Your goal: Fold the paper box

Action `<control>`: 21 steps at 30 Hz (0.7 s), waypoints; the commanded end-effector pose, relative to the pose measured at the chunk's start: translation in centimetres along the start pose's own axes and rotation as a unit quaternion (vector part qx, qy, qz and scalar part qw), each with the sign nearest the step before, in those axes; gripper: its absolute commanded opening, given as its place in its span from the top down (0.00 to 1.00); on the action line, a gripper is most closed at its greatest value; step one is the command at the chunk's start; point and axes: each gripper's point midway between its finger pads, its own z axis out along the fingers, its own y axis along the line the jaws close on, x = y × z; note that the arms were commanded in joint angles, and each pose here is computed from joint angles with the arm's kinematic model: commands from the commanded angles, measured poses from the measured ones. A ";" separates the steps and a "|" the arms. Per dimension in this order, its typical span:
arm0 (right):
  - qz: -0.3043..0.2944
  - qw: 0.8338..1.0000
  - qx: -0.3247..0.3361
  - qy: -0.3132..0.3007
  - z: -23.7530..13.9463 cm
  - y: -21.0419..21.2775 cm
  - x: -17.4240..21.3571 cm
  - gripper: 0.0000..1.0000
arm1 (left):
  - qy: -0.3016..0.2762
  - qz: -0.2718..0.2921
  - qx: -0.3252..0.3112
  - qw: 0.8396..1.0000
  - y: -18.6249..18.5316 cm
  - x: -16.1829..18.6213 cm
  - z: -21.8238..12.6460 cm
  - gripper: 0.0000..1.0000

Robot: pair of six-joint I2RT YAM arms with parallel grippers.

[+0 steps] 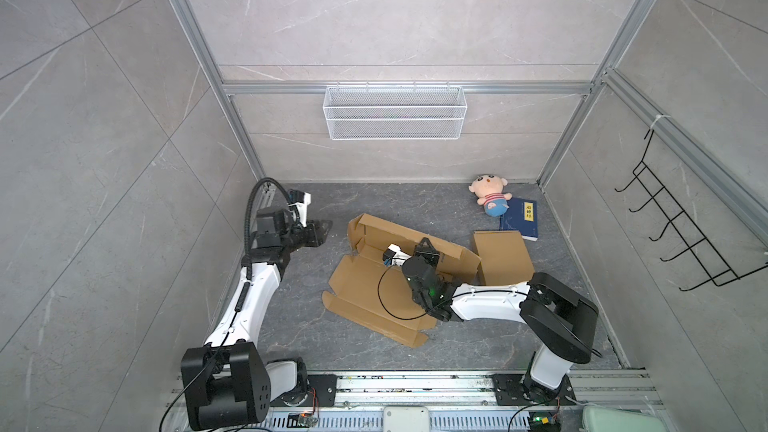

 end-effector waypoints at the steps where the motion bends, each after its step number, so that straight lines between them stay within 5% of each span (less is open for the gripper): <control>1: -0.041 0.998 -0.035 -0.010 -0.1 2.4 0.4 1.00 | 0.004 -0.027 0.003 1.000 1.3 -0.8 1.4 0.47; 5: -0.040 0.999 -0.035 -0.010 -0.1 2.4 0.3 1.00 | 0.042 -0.042 0.011 0.998 2.4 1.0 4.4 0.43; 12: -0.035 0.999 -0.038 -0.011 -0.1 2.2 0.3 1.00 | 0.142 0.012 0.051 0.989 1.1 6.0 7.7 0.31; 21: -0.036 0.999 -0.040 -0.011 -0.1 2.1 0.2 1.00 | 0.171 0.065 0.124 0.975 -3.3 8.1 9.0 0.25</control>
